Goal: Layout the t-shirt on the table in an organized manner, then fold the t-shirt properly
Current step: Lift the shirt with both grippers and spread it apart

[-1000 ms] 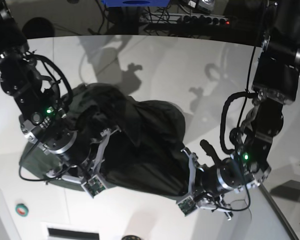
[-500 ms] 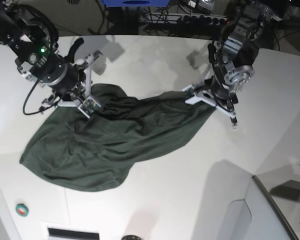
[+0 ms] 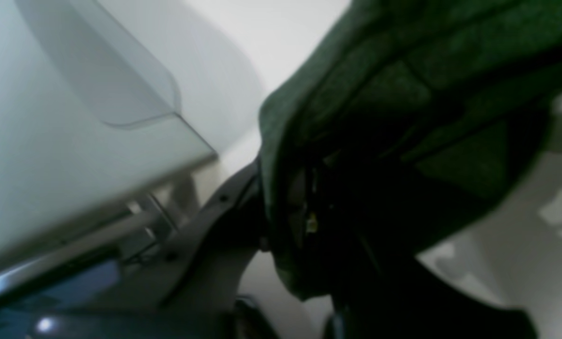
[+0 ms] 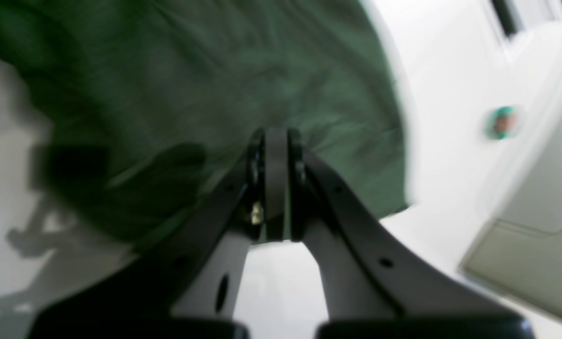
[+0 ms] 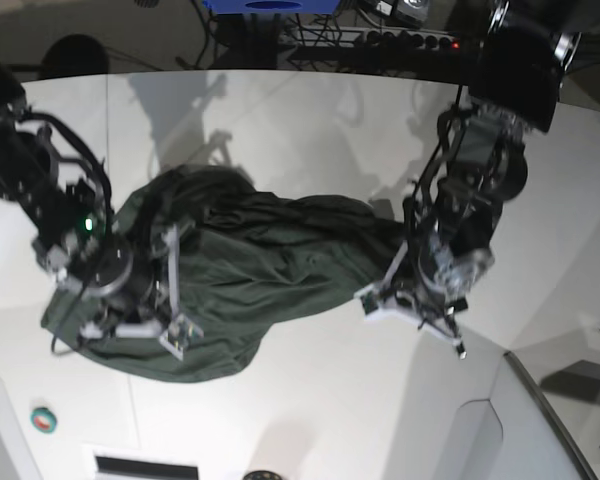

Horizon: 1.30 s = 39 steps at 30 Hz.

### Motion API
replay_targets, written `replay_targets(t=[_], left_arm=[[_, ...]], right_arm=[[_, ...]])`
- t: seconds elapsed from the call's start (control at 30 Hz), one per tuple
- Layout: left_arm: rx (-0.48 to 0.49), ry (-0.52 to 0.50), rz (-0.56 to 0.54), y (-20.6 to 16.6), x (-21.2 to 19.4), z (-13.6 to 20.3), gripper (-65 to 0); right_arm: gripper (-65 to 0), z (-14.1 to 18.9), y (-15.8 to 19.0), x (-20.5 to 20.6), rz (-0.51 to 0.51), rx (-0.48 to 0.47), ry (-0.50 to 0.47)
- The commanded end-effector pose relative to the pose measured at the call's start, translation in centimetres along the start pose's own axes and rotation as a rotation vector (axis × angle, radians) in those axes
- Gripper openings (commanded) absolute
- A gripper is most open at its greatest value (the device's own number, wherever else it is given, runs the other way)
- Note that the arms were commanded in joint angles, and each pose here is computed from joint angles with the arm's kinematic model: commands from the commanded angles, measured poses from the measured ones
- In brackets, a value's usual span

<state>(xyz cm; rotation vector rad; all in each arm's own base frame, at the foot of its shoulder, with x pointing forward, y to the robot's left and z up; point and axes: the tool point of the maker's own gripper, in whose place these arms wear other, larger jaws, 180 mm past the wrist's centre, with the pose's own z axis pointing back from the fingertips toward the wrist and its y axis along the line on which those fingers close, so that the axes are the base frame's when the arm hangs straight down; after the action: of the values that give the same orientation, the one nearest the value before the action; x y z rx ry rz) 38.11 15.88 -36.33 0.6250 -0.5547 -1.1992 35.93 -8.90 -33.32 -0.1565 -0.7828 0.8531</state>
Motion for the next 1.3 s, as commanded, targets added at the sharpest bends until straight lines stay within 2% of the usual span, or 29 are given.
replay_targets(t=[0.0,0.1,0.2,0.27,0.33,0.53,0.6,0.67,0.77,0.87,1.07,1.27], left_arm=[[0.041,-0.001,-0.006,1.9,0.3,0.2,-65.0],[0.012,0.014,-0.019,0.9,-0.2,-0.1,-65.0],[-0.048,0.032,-0.027,-2.3,-1.2,-0.2,-65.0],[-0.086,0.043,-0.03,-4.2,-1.9,-0.2,-65.0],[-0.121,0.071,-0.047,-6.2,-3.5,-0.1,-65.0],[-0.226,0.129,-0.093,-11.7,-6.9,0.8,-65.0],[-0.26,0.145,-0.107,-13.5,-8.0,1.2,-65.0],[-0.29,0.156,-0.117,-14.9,-8.7,1.7,-65.0],[-0.318,0.162,-0.123,-16.3,-9.1,2.1,-65.0],[-0.322,0.16,-0.121,-16.6,-9.0,2.2,-65.0],[-0.322,0.156,-0.118,-16.6,-8.8,2.2,-65.0],[-0.32,0.153,-0.117,-16.5,-8.7,2.2,-65.0]], right_arm=[[-64.5,0.1,-1.1,1.4,-0.004,-0.017,-0.04],[-64.2,-0.3,0.8,0.5,-0.044,0.025,-0.028],[-62.6,-0.1,3.7,-0.1,-0.128,0.078,-0.03],[-56.6,0.0,5.5,-0.2,-0.193,0.109,-0.033],[-47.7,-0.1,6.5,-0.2,-0.227,0.127,-0.03],[-26.4,0.1,10.4,-0.5,-0.182,0.205,-0.014],[-22.8,0.0,10.9,-0.6,-0.192,0.189,-0.002],[-22.7,-0.1,11.0,-0.8,-0.173,0.129,0.01],[-22.4,0.0,11.6,-0.2,-0.056,0.041,-0.02],[-21.8,0.1,13.6,0.0,0.058,0.038,-0.044],[-22.2,-2.3,14.5,-1.8,0.071,0.045,0.041],[-22.4,-3.8,14.2,-1.2,0.077,0.037,0.015]])
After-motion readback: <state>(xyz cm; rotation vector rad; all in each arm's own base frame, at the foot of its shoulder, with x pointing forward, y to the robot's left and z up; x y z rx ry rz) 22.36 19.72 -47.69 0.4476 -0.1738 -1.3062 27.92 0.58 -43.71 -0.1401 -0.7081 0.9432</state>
